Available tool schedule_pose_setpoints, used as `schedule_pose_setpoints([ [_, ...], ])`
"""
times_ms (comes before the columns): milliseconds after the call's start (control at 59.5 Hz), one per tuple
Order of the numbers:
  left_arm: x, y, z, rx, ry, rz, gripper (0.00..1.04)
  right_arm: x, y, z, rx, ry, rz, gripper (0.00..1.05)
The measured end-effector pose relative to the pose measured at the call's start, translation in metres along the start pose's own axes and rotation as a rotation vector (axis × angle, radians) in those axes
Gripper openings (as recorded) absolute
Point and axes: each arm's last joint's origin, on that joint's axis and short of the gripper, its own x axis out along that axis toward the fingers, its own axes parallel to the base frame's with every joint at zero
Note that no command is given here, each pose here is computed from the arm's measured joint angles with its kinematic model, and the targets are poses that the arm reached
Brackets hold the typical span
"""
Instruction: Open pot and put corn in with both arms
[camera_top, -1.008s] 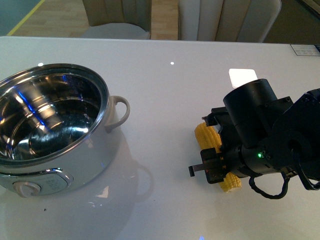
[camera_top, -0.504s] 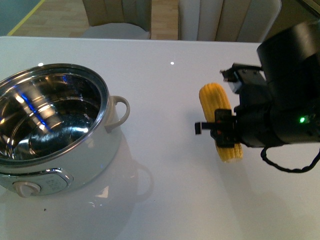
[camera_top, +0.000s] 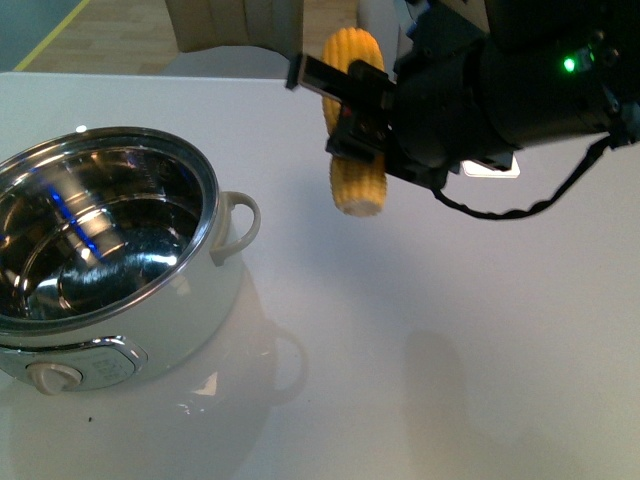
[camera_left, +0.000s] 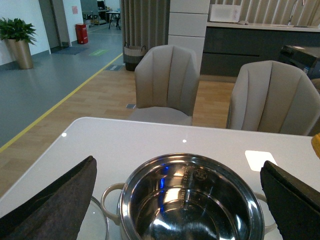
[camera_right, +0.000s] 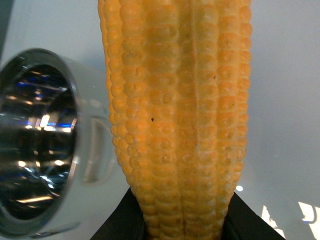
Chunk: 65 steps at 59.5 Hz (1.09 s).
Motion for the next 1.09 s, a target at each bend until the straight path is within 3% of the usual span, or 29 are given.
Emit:
schedule_pose_setpoints([
  [134, 0.0, 0.0, 0.0, 0.0, 0.0, 0.0, 0.98, 0.009, 0.024, 0.009, 0.055, -0.004, 0.066, 0.2],
  [353, 0.0, 0.0, 0.0, 0.0, 0.0, 0.0, 0.98, 0.04, 0.05, 0.0, 0.127, 0.06, 0.124, 0.2],
  [773, 0.0, 0.0, 0.0, 0.0, 0.0, 0.0, 0.98, 0.073, 0.077, 0.003, 0.237, 0.101, 0.178, 0.19],
  [1092, 0.0, 0.0, 0.0, 0.0, 0.0, 0.0, 0.98, 0.092, 0.097, -0.018, 0.275, 0.214, 0.236, 0.19],
])
